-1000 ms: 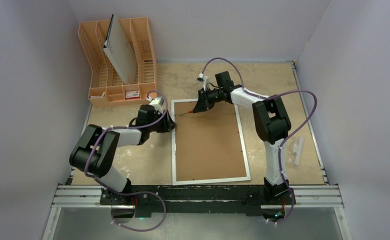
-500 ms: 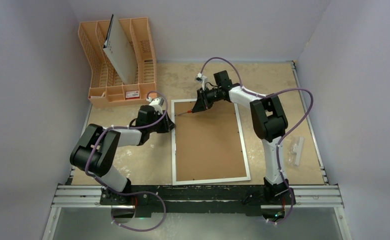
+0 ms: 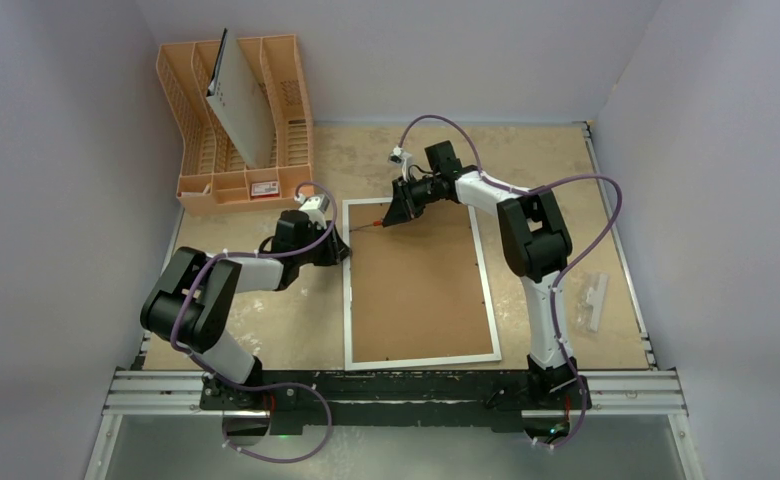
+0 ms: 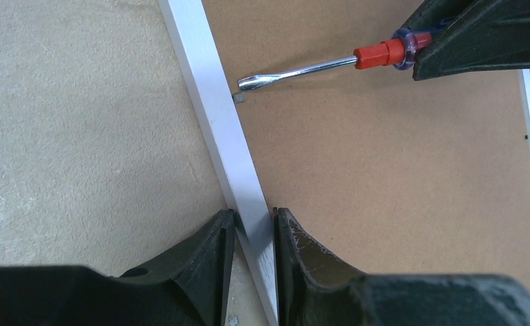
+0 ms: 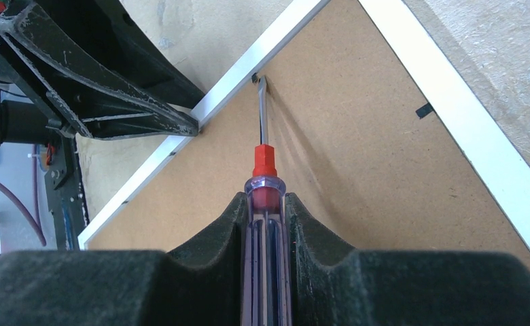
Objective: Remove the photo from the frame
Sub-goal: Release the photo frame item from the photo frame.
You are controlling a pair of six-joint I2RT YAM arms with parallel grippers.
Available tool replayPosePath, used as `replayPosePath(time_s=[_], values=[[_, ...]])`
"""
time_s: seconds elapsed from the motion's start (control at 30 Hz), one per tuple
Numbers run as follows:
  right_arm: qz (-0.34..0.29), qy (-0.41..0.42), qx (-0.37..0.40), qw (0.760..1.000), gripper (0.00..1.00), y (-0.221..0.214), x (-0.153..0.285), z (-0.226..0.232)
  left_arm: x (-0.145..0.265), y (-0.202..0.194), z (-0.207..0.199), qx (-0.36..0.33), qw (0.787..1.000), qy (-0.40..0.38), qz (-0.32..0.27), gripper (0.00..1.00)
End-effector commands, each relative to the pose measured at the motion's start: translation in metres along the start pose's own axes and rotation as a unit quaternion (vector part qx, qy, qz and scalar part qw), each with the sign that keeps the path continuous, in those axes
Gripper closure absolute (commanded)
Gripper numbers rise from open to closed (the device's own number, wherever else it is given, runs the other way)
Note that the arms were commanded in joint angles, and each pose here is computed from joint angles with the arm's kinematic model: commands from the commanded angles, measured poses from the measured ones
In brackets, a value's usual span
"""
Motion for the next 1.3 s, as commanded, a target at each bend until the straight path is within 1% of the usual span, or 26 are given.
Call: replayPosePath(time_s=[0.0,0.23,0.5,0.8,0.93,1.27], values=[[0.000,0.003,0.007,1.000,1.00,0.004,0.002,0.011,0.000,-0.016,0.009,-0.007,0.999,0.016,0.046,0.72],[0.000,0.015,0.010,1.000,1.00,0.008,0.007,0.019,-0.001,-0.015,0.009,-0.012,0.999,0.014,0.049,0.74],[-0.002,0.014,0.019,1.000,1.00,0.010,0.013,0.026,-0.001,-0.015,0.008,-0.019,0.999,0.008,0.050,0.74],[-0.001,-0.008,0.014,1.000,1.00,0.011,0.003,0.011,-0.004,-0.014,0.007,-0.028,0.998,-0.011,0.052,0.76],[-0.001,-0.006,0.010,1.000,1.00,0.012,0.000,0.009,-0.005,-0.015,0.006,-0.032,0.998,-0.019,0.056,0.80],[0.013,0.002,0.003,1.000,1.00,0.008,-0.010,0.009,-0.009,-0.018,0.007,-0.031,0.997,-0.029,0.066,0.81]])
Point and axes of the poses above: each gripper's point midway between its finger pads, its own x axis back along the fingers, its own z axis along the line the jaws close on, y = z × x, the point moved 9 cm from there along x, back along the fingers, and after that the axes turned 8 degrees about -x, right-handed, at the moved point
